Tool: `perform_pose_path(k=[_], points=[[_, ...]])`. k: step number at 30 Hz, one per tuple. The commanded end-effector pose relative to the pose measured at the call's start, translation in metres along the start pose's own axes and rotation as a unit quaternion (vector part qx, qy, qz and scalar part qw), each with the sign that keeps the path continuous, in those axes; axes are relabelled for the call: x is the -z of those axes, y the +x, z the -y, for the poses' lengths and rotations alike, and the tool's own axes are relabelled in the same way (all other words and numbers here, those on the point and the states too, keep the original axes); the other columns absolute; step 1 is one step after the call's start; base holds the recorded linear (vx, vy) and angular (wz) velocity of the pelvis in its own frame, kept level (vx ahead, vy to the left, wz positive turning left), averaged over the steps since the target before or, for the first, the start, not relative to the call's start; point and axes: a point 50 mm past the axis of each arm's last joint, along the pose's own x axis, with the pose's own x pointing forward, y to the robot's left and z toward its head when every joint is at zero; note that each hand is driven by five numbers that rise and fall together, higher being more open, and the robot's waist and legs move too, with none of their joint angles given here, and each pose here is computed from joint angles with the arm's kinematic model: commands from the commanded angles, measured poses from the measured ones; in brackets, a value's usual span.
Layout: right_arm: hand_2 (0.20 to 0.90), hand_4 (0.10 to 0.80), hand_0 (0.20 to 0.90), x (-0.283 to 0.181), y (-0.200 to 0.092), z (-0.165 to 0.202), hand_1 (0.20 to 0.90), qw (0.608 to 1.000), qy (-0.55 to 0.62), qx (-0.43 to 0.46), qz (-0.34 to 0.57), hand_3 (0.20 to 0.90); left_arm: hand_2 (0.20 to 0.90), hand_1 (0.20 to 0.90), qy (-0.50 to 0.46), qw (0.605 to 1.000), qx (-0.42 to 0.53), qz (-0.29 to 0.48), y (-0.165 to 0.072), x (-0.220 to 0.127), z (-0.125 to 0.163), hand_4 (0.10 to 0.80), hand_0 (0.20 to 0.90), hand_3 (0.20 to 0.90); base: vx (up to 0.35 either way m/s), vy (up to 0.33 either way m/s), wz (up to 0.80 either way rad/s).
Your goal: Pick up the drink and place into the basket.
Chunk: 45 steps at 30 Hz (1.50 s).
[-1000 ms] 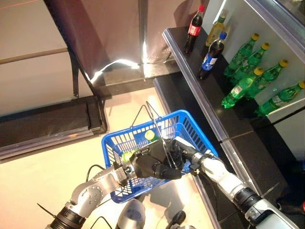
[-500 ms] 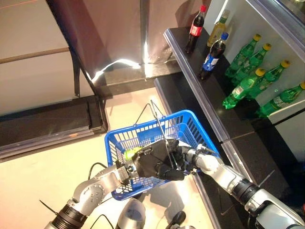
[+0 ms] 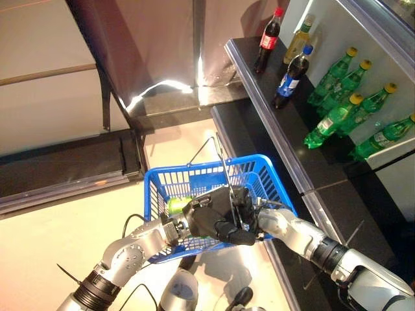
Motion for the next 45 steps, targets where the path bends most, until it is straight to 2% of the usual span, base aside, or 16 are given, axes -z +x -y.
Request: perform_pose_path(k=[1, 20, 22, 23, 25, 45], points=[[0.3, 0.1, 0.3, -0.05, 0.023, 0.016, 0.3, 0.994, -0.053, 0.002, 0.093, 0.2, 0.3, 0.3, 0.098, 0.847, 0.495, 0.167, 0.051, -0.062, 0.14, 0.1, 0.3, 0.2, 0.0, 0.0, 0.0], [0.3, 0.1, 0.3, -0.045, 0.045, -0.01, 0.3, 0.997, -0.041, -0.04, 0.05, 0.2, 0.3, 0.3, 0.102, 0.829, 0.527, 0.155, 0.055, -0.063, 0.15, 0.1, 0.3, 0.2, -0.001, 0.002, 0.04], [0.425, 0.245, 0.425, -0.043, 0.046, -0.012, 0.425, 0.997, -0.04, -0.04, 0.043, 0.345, 0.3, 0.3, 0.102, 0.829, 0.528, 0.155, 0.055, -0.063, 0.151, 0.1, 0.3, 0.2, 0.0, 0.0, 0.0], [0.754, 0.63, 0.754, -0.042, 0.047, -0.014, 0.754, 0.998, -0.039, -0.041, 0.039, 0.73, 0.3, 0.3, 0.102, 0.829, 0.528, 0.156, 0.055, -0.063, 0.151, 0.1, 0.3, 0.2, 0.0, 0.0, 0.0], [0.9, 0.8, 0.9, -0.041, 0.048, -0.017, 0.9, 0.998, -0.036, -0.043, 0.034, 0.9, 0.3, 0.3, 0.102, 0.829, 0.528, 0.156, 0.056, -0.064, 0.152, 0.1, 0.3, 0.2, 0.0, 0.0, 0.0], [0.9, 0.8, 0.9, -0.038, 0.049, -0.018, 0.9, 0.999, -0.023, -0.034, 0.024, 0.9, 0.3, 0.3, 0.103, 0.83, 0.524, 0.16, 0.057, -0.063, 0.153, 0.1, 0.3, 0.2, 0.0, 0.0, 0.0]])
